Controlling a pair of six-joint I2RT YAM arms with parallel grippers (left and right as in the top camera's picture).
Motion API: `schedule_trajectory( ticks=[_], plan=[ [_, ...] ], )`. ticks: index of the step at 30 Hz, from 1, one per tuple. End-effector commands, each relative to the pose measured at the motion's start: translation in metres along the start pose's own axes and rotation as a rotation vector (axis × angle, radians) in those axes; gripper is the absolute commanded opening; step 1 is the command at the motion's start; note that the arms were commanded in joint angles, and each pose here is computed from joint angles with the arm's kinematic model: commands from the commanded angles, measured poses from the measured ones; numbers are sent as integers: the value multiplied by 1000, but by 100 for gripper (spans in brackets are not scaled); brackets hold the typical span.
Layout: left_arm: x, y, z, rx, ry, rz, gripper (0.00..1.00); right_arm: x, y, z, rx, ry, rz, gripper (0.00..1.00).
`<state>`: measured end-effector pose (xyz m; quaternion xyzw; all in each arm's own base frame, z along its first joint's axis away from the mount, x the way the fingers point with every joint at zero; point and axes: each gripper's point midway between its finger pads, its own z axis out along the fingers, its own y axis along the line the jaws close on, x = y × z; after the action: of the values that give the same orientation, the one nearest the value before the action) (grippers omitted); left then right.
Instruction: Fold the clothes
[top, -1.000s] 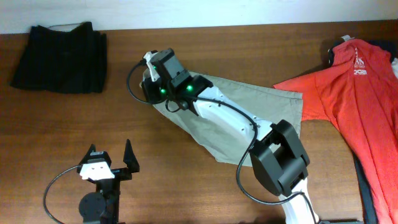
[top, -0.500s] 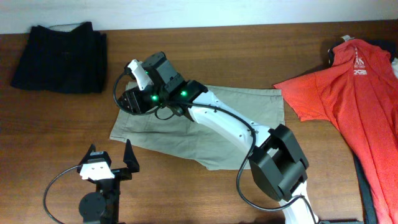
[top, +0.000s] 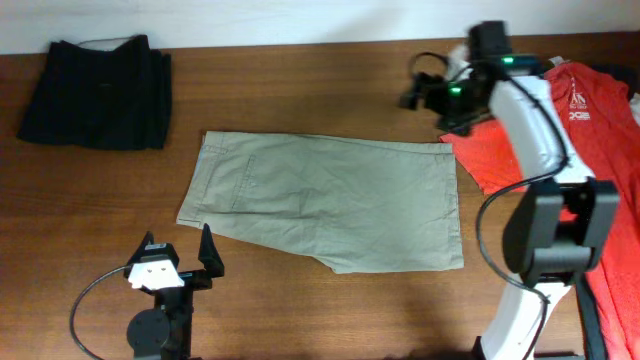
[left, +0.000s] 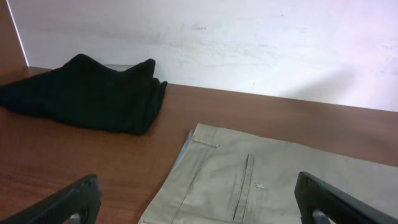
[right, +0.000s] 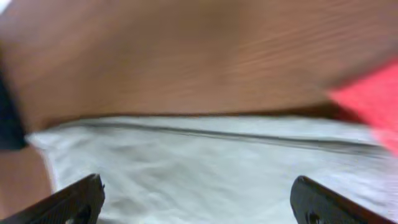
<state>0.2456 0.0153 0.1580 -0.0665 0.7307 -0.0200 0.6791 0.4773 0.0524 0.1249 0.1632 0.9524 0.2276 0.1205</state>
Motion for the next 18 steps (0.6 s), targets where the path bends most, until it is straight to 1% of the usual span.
schedule_trajectory(
  ticks=[1,3,6,8,10,14,17,18],
  plan=[
    [2,1,0,-5,3,5,99,-10,-63,-14,194,-41,89,88],
    [2,1,0,-5,3,5,99,-18,-82,-16,216,-57,98,75],
    [2,1,0,-5,3,5,99,-26,-106,-13,306,-83,117,72],
    [2,1,0,-5,3,5,99,-26,-120,-2,358,-80,165,68],
    [2,1,0,-5,3,5,99,-25,-127,14,360,-67,214,67],
    [2,1,0,-5,3,5,99,-33,-144,31,407,-103,297,65],
    [2,1,0,-5,3,5,99,-33,-145,46,410,-99,293,58],
    [2,1,0,-5,3,5,99,-34,-144,50,416,-101,286,57]
  ],
)
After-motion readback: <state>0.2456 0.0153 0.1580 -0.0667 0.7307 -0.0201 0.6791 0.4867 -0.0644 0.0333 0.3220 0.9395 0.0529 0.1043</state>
